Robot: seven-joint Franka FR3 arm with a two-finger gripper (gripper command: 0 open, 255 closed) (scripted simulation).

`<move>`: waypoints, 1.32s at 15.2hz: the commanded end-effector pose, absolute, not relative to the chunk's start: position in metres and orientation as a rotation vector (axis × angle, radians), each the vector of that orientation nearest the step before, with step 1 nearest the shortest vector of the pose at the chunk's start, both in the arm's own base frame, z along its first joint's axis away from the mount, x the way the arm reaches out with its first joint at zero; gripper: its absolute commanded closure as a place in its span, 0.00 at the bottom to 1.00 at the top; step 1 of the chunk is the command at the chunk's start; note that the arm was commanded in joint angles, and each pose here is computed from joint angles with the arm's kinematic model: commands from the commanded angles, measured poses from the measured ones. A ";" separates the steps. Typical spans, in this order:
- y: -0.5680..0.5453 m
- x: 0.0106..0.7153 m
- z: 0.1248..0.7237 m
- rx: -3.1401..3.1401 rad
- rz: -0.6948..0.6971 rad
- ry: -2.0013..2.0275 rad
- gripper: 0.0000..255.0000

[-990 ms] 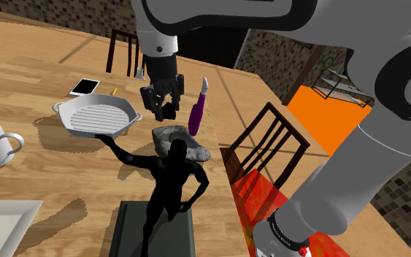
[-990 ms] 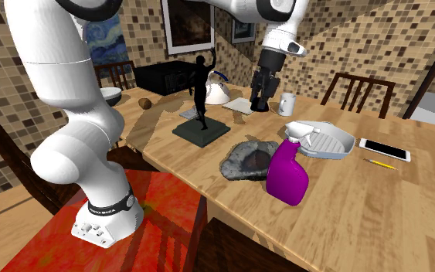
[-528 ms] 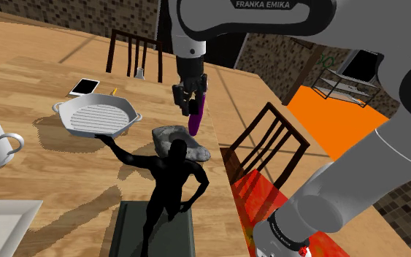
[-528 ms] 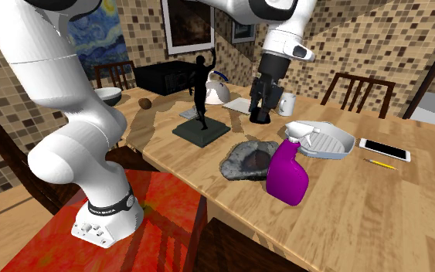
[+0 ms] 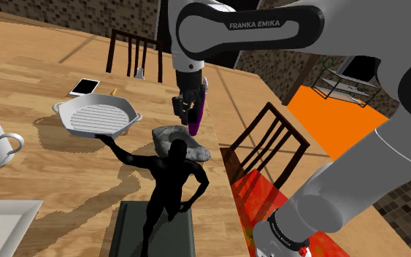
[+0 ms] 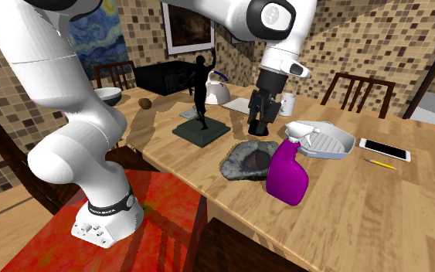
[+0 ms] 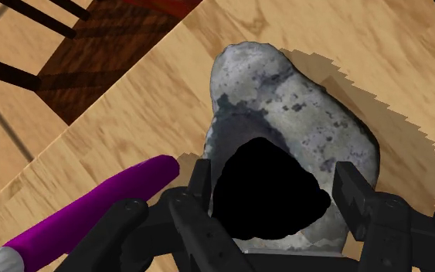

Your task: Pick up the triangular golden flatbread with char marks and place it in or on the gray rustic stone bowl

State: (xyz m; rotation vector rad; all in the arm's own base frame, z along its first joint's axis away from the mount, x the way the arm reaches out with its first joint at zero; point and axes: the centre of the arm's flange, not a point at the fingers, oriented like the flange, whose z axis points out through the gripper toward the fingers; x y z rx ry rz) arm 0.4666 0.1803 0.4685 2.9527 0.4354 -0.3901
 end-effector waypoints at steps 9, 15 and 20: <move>0.180 0.467 0.430 2.953 -0.389 0.436 1.00; 0.180 0.467 0.430 2.953 -0.389 0.436 0.00; 0.180 0.467 0.430 2.953 -0.389 0.436 0.00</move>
